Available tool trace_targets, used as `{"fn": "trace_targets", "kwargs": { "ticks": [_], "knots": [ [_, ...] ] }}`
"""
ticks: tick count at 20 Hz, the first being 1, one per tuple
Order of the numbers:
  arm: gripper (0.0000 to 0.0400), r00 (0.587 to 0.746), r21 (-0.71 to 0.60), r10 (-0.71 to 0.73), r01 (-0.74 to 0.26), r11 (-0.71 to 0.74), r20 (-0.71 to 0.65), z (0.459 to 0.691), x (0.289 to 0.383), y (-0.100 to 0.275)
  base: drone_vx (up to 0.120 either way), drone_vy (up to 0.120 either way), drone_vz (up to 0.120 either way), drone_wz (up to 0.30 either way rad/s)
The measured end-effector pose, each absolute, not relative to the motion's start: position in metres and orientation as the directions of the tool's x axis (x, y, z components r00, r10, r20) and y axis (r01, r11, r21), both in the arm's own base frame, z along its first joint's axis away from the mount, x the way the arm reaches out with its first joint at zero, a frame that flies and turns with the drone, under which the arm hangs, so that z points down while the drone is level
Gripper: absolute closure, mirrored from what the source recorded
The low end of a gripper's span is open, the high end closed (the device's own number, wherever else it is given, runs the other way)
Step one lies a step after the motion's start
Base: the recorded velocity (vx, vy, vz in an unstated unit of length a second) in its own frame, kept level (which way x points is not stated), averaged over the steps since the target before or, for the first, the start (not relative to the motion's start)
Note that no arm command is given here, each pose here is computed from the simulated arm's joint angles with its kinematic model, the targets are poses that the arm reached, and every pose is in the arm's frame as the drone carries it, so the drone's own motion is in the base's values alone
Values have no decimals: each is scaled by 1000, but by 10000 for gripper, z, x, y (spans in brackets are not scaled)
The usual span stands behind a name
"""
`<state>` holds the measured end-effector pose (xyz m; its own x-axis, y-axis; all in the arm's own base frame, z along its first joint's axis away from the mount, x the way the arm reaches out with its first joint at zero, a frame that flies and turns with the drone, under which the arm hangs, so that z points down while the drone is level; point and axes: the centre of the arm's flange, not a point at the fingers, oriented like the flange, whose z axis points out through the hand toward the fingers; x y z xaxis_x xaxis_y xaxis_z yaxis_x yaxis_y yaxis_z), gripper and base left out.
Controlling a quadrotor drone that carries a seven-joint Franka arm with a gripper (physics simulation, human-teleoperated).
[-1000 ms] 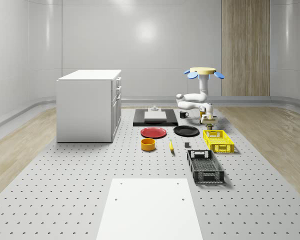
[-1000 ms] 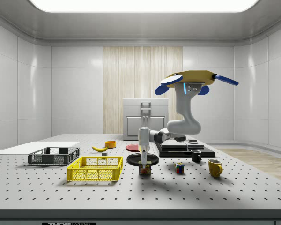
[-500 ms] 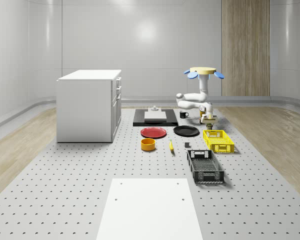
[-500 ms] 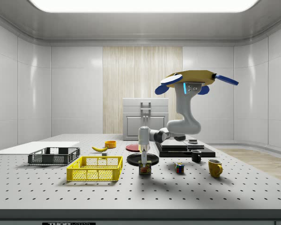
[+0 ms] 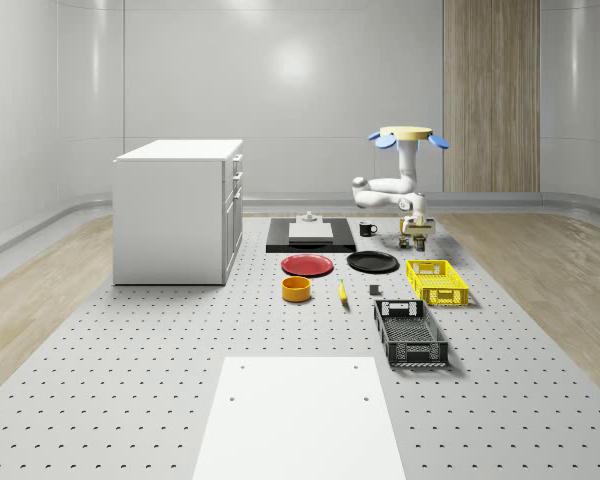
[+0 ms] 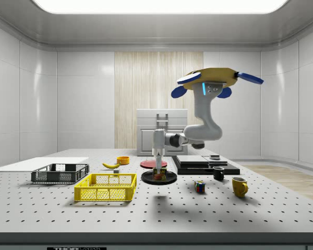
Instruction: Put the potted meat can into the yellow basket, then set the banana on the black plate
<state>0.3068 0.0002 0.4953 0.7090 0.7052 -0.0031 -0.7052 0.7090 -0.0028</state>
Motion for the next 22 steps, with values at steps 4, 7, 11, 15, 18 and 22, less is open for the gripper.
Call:
{"fn": "trace_targets", "kwargs": {
  "ticks": [4, 7, 11, 15, 18, 22],
  "knots": [
    [114, 709, -3, 706, -706, 709, -3, 4938, 3068, 2, 120, 0, 0, 0],
    [114, 708, -3, 706, -706, 708, -3, 4933, 3068, 2, 120, 0, 0, 0],
    [114, 708, -3, 706, -706, 708, -3, 4930, 3068, 2, 120, 0, 0, 0],
    [114, 708, -3, 706, -706, 708, -3, 4929, 3068, 2, 120, 0, 0, 0],
    [114, 708, -3, 706, -706, 708, -3, 4929, 3068, 2, 120, 0, 0, 0],
    [114, 708, -3, 706, -706, 708, -3, 4929, 3068, 2, 120, 0, 0, 0]
  ]
}}
